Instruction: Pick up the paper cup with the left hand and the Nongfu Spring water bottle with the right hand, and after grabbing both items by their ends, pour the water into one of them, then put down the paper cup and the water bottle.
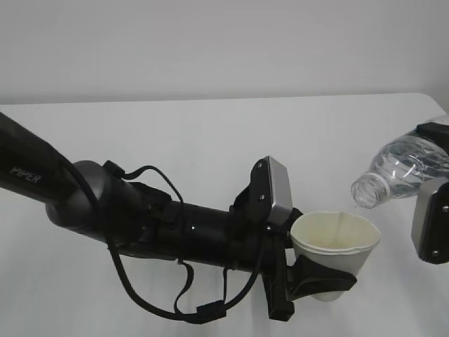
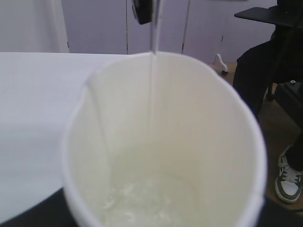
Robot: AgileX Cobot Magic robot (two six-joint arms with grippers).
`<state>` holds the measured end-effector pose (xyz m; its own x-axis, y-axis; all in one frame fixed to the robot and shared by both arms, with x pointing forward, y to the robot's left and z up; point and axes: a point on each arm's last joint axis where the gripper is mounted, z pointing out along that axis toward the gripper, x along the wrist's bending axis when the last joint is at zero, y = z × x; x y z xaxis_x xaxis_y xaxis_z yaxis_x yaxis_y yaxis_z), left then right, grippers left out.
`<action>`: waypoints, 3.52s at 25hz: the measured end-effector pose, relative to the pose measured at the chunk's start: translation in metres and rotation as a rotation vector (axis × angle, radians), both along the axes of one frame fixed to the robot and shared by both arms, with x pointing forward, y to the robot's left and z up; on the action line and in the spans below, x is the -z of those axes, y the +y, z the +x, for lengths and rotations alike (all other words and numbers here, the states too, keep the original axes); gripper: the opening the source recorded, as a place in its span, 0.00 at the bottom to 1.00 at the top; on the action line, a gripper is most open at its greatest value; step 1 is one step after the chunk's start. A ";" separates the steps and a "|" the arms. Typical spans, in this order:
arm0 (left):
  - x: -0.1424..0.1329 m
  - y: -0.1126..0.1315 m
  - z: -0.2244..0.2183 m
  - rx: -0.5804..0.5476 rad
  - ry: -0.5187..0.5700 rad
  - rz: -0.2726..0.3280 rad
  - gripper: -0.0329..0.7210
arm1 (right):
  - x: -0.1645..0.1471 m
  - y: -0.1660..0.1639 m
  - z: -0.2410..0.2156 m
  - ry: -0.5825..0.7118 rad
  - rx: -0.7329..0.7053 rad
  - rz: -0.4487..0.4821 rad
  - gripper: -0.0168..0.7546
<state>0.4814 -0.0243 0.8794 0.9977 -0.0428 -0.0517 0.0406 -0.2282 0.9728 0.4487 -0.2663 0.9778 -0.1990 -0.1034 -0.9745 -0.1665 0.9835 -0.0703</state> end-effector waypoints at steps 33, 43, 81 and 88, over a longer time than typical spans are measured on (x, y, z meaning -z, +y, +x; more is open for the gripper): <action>0.000 0.000 0.001 -0.018 0.007 -0.005 0.55 | 0.000 0.000 0.000 -0.005 -0.003 -0.015 0.48; -0.001 0.000 0.002 -0.020 0.007 -0.006 0.55 | 0.000 0.000 0.000 -0.006 -0.004 -0.017 0.48; -0.001 0.000 0.002 -0.027 0.010 -0.007 0.55 | -0.002 0.000 0.000 -0.025 -0.004 -0.018 0.48; -0.001 0.000 0.002 -0.028 0.010 -0.007 0.55 | -0.002 0.000 0.000 -0.025 -0.004 -0.018 0.48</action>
